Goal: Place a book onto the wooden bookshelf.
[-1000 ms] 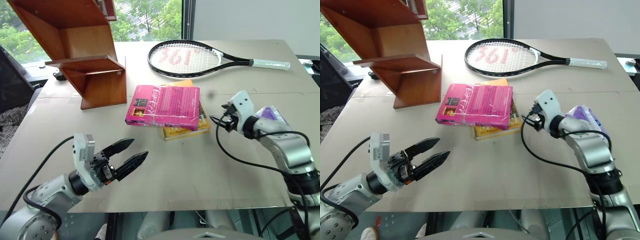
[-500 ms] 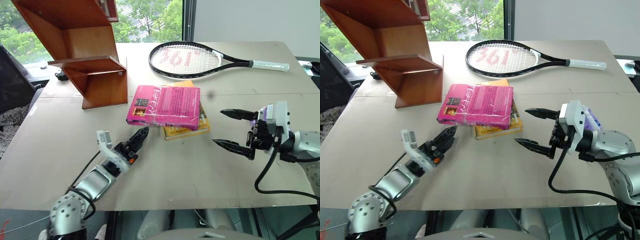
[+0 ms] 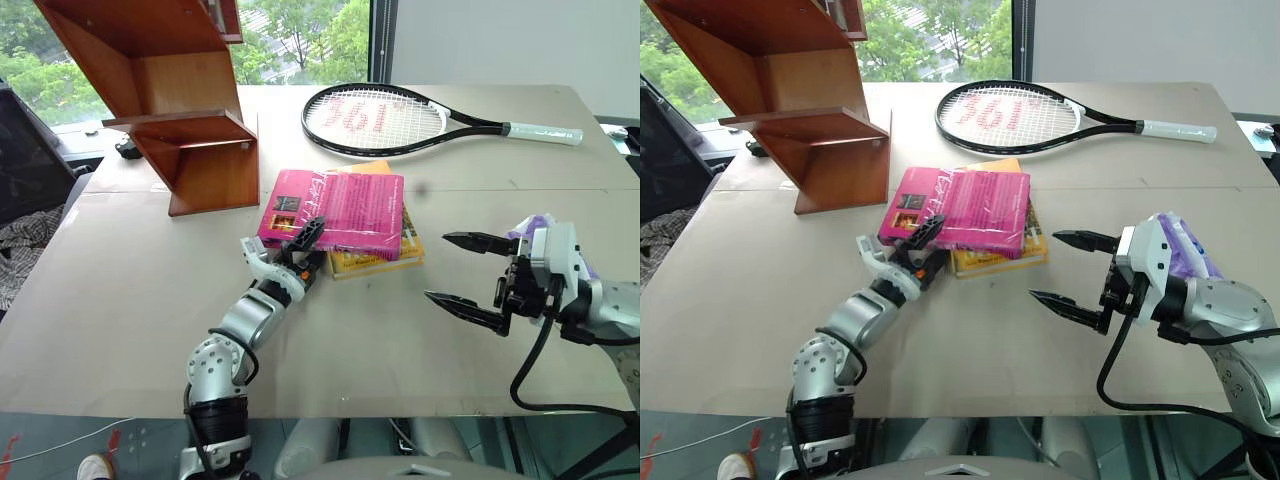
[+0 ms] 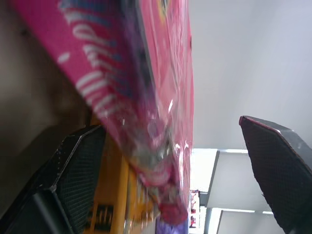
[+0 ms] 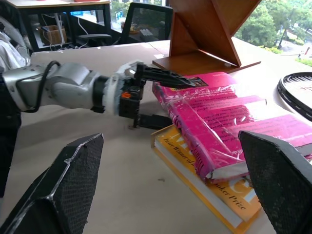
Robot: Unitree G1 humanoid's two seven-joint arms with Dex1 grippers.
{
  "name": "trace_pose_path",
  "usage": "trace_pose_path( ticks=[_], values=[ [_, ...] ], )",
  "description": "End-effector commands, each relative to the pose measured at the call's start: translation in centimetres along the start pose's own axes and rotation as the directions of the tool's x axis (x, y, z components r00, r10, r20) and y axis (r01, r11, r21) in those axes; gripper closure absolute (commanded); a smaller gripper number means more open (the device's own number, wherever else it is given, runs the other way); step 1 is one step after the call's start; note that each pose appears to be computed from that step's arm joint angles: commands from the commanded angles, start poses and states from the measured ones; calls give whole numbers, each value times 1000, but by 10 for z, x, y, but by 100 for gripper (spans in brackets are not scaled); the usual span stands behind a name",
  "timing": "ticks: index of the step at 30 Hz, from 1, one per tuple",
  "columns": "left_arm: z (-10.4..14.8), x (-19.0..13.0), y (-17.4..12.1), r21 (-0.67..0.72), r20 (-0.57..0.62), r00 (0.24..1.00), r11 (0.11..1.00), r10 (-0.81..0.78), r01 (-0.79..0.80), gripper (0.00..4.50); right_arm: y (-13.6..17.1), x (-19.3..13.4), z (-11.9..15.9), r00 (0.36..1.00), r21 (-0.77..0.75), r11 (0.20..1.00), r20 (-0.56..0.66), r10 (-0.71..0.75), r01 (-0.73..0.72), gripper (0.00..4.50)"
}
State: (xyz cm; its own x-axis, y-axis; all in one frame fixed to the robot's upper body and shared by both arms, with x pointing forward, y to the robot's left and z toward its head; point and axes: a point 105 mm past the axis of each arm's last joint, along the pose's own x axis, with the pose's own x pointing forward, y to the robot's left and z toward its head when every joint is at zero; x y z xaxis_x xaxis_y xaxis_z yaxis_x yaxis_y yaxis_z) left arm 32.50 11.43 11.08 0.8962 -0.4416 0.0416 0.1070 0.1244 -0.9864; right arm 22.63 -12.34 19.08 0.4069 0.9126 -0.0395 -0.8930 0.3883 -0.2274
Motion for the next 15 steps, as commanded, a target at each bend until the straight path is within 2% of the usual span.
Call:
trace_pose_path(
  ticks=[1, 3, 6, 12, 14, 15],
  values=[
    [6, 6, -1, -25, 33, 999, 999, -21, 22, 0, 0, -5, 19, 999, -68, 998, 46, -16, 20, 12],
    [11, 10, 2, -39, 56, 998, 999, -18, 20, 0, 0, -6, 20, 999, -68, 997, 49, -24, 27, 12],
    [10, 12, -2, -51, 49, 998, 997, -48, 51, 73, 0, -6, 20, 999, -71, 997, 44, -29, 32, 0],
    [12, 11, -3, -50, 56, 997, 997, -54, 57, 360, -1, -6, 18, 998, -71, 997, 40, -39, 41, 0],
    [15, 6, -8, -28, 61, 996, 997, -73, 74, 421, -2, -5, 17, 998, -70, 997, 39, -42, 44, 0],
    [16, 3, -11, -11, 59, 995, 996, -82, 83, 424, -2, -5, 17, 998, -69, 997, 39, -43, 46, 0]
  ],
)
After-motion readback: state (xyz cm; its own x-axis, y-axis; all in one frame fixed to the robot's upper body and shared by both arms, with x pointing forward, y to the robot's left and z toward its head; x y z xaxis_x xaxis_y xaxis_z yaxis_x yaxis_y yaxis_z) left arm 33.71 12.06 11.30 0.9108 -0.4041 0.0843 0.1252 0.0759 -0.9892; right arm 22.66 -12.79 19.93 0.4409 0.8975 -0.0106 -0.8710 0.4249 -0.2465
